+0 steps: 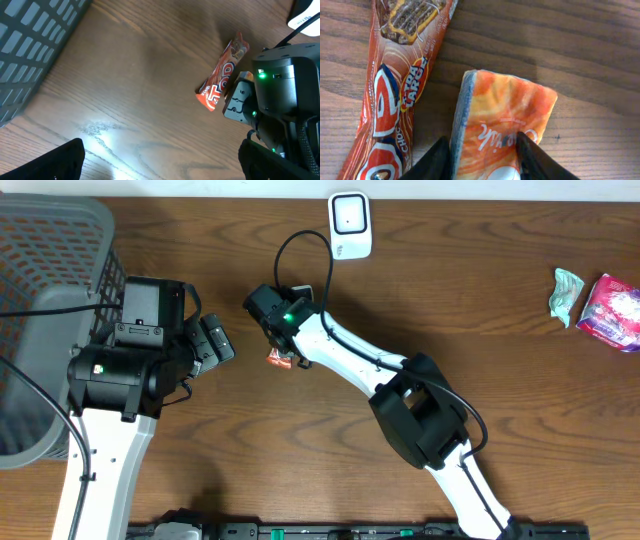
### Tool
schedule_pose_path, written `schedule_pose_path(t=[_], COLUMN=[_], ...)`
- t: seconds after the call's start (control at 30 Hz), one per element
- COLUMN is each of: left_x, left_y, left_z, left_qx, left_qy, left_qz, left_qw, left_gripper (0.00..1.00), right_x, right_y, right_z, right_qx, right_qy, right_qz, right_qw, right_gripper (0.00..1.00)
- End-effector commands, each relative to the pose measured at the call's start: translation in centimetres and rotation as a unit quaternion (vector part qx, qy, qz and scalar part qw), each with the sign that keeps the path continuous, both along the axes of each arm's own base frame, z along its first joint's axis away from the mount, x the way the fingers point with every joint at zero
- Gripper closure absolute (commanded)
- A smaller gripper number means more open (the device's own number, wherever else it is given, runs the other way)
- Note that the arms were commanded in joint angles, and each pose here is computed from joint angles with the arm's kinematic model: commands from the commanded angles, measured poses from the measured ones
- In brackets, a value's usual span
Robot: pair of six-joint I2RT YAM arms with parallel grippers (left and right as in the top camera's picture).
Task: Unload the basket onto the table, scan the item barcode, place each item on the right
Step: 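Grasp the orange tissue pack with the right gripper and lift it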
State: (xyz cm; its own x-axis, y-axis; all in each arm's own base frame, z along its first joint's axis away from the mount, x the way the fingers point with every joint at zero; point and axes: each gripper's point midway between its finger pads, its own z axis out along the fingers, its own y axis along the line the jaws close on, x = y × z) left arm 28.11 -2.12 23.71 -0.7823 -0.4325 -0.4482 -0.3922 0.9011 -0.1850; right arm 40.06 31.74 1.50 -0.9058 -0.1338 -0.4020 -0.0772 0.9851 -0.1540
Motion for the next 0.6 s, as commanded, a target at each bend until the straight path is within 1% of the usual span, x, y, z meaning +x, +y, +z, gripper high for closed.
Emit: schedule_pose_path(t=[0.0, 0.13, 0.27, 0.4, 0.47, 0.57], left_x=[0.1, 0.1, 0.1, 0.1, 0.1, 0.1], left_y=[0.3, 0.3, 0.3, 0.3, 0.3, 0.3], left_z=[0.6, 0.6, 0.6, 0.5, 0.6, 0.6], left_qx=[0.003, 0.003, 0.003, 0.003, 0.003, 0.003], left_qy=[-0.009, -0.009, -0.009, -0.009, -0.009, -0.009], left_qz=[0.007, 0.008, 0.008, 0.008, 0.008, 0.008], left_qw=[1.000, 1.000, 1.000, 1.000, 1.000, 1.000], left_gripper=[0.02, 0.02, 0.02, 0.02, 0.02, 0.02], right_x=[-0.2, -0.1, 0.4, 0.9, 1.0, 1.0], right_y=[-0.6, -0.7, -1.8, -2.9, -2.9, -2.4], right_z=[-0.7, -0.7, -0.1, 1.0, 1.7, 2.8], right_qx=[-0.007, -0.006, -0.007, 0.011, 0.036, 0.096], right_qy=[0.003, 0.003, 0.012, 0.049, 0.080, 0.135], right_qz=[-0.011, -0.012, -0.024, -0.036, -0.017, 0.036], right_qw=[1.000, 1.000, 1.000, 0.998, 0.996, 0.986], right_gripper=[0.72, 0.98, 0.99, 0.99, 0.99, 0.99])
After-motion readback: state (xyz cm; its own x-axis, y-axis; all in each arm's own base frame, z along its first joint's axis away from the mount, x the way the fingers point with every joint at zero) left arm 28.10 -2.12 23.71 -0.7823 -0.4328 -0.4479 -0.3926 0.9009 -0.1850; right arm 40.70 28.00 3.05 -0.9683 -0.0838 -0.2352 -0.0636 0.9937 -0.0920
